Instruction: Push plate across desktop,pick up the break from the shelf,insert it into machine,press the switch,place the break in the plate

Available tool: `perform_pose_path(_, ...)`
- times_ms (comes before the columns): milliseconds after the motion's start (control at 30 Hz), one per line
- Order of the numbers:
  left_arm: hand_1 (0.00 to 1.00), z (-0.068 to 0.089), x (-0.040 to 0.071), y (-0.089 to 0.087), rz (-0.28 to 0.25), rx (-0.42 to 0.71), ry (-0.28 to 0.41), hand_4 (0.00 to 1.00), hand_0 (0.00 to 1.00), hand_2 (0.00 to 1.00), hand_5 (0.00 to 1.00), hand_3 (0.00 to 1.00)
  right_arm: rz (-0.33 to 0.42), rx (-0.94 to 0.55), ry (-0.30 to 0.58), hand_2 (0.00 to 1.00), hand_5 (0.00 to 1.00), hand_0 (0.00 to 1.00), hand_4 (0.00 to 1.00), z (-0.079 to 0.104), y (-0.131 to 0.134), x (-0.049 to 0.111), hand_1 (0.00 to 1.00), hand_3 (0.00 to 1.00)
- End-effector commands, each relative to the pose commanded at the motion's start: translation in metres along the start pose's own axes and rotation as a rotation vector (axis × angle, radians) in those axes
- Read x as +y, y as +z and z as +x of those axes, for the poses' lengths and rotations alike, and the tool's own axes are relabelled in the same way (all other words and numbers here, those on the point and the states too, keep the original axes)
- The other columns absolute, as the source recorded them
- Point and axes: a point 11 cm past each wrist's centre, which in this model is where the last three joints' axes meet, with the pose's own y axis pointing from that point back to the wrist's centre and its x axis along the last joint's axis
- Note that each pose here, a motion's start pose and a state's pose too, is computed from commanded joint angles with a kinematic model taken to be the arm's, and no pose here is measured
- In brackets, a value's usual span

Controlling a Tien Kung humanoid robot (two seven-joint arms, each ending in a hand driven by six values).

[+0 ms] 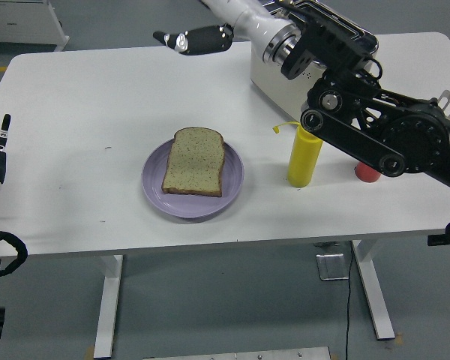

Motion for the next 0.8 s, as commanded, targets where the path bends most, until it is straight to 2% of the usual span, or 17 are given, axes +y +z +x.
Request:
perform_pose_path(33,0.911,0.0,0.0,0.0,0.0,0.0,0.0,0.656,0.856,0.905,0.998,0.789,0.017,-0.024,0.037,0.895,0.334,0.921,0.635,0.01,-0.003,0.001,0.888,0.91)
perform_pose_path(167,0.911,0.001,0.001,0.002,-0.004,-0.001,0.001,0.656,0.856,0.905,0.998,0.789,0.061,-0.134,0.178,0.895,0.334,0.921,0.635,0.054,-0.006,0.01,0.888,0.91)
perform_pose_path(233,0.91,0.001,0.001,0.003,-0.007,-0.002,0.002,0.655,0.857,0.906,0.998,0.789,0.049,-0.193,0.219,0.877,0.368,0.905,0.613,0.071,0.004,0.018,0.871,0.888)
perform_pose_path(333,0.91,0.002,0.001,0.005,-0.011,-0.001,0.002,0.655,0.857,0.906,0.998,0.789,0.011,-0.286,0.265,0.877,0.368,0.905,0.613,0.093,0.024,0.031,0.871,0.888)
perform_pose_path(500,0.911,0.002,0.002,0.008,-0.021,0.0,0.003,0.656,0.856,0.905,0.998,0.79,-0.116,-0.474,0.346,0.871,0.415,0.896,0.588,0.128,0.077,0.07,0.862,0.877)
perform_pose_path(600,0.911,0.002,0.002,0.01,-0.025,0.001,0.003,0.656,0.856,0.905,0.998,0.79,-0.176,-0.589,0.403,0.871,0.415,0.896,0.588,0.142,0.102,0.094,0.862,0.877)
perform_pose_path(633,0.912,0.002,0.002,0.01,-0.026,0.001,0.004,0.656,0.85,0.905,0.998,0.792,-0.197,-0.631,0.422,0.85,0.462,0.889,0.543,0.146,0.111,0.102,0.852,0.845)
perform_pose_path(800,0.912,0.003,0.003,0.011,-0.031,0.003,0.005,0.656,0.85,0.905,0.998,0.792,-0.285,-0.817,0.525,0.85,0.462,0.889,0.543,0.162,0.151,0.151,0.852,0.845)
